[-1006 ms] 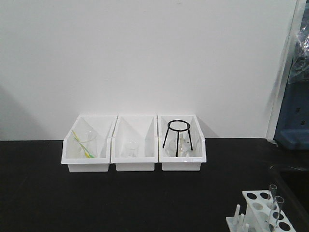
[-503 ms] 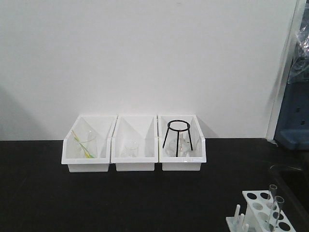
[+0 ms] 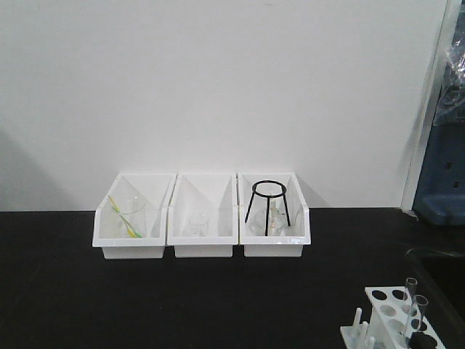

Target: Flip and reinsert test tube from rack

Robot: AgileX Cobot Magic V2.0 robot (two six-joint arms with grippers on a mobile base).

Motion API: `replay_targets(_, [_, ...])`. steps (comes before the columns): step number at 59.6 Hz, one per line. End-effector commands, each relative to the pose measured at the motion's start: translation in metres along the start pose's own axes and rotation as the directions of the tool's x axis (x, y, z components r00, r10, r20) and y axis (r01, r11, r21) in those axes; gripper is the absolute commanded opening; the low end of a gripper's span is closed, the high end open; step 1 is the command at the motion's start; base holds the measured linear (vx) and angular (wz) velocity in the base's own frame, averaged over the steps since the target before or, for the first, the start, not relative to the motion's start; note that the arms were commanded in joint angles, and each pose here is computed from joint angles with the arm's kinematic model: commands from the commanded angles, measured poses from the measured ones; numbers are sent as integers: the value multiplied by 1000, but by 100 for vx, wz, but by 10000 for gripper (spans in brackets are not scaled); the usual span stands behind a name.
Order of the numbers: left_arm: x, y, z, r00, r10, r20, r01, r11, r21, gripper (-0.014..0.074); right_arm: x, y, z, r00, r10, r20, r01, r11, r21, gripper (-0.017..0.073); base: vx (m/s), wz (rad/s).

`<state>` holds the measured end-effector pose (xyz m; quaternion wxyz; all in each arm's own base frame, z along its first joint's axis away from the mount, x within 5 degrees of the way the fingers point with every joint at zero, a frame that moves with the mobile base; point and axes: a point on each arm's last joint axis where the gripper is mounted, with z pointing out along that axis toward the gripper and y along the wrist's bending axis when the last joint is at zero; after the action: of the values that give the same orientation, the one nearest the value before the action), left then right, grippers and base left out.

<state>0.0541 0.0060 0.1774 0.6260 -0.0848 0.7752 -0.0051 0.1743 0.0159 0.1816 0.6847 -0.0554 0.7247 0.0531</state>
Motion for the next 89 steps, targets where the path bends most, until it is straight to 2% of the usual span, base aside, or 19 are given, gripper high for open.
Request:
replay_targets(1, [-8,-2,-1,995,-4,95,2,1000,23,-6,-13,-1,10,982,-16,191,18,1000,-9,505,0,0])
replay_targets(11, [-8,-2,-1,995,-4,95,2,1000,23,-6,-2,-4,37,991,-9,133,11,1000,-14,505,0,0])
replay_targets(27, [-8,-2,-1,995,-4,95,2,1000,23,-6,-3,-8,71,989,-11,150,13,1000,-12,498,0,0])
replay_targets(34, [-8,-2,-1,995,-4,95,2,1000,23,-6,-1,-10,80,989,-11,149,13,1000,-13,462,0,0])
replay_targets(35, [-8,-2,-1,995,-4,95,2,1000,23,-6,-1,-10,81,989,-11,147,12,1000,-11,372,0,0])
replay_targets(49, [-8,-2,-1,995,-4,95,2,1000,23,-6,-1,-10,81,989,-10,147,12,1000,-10,-5,0,0])
replay_targets(61, [-8,-2,-1,995,-4,95,2,1000,23,-6,-5,-10,80,989,-2,147,4,1000,-11,-12,0,0])
replay_targets(71, [-8,-2,-1,995,-4,95,2,1000,23,-6,-33,-10,72,985,-4,173,5,1000,-6,-12,0,0])
replay_targets(80, [-8,-2,-1,995,-4,95,2,1000,23,-6,-88,-11,66,982,41,186,-44,999,9,-12,0,0])
replay_targets(89, [-8,-2,-1,995,-4,95,2,1000,23,-6,-153,-15,57,990,5,144,-15,998,64,-12,0,0])
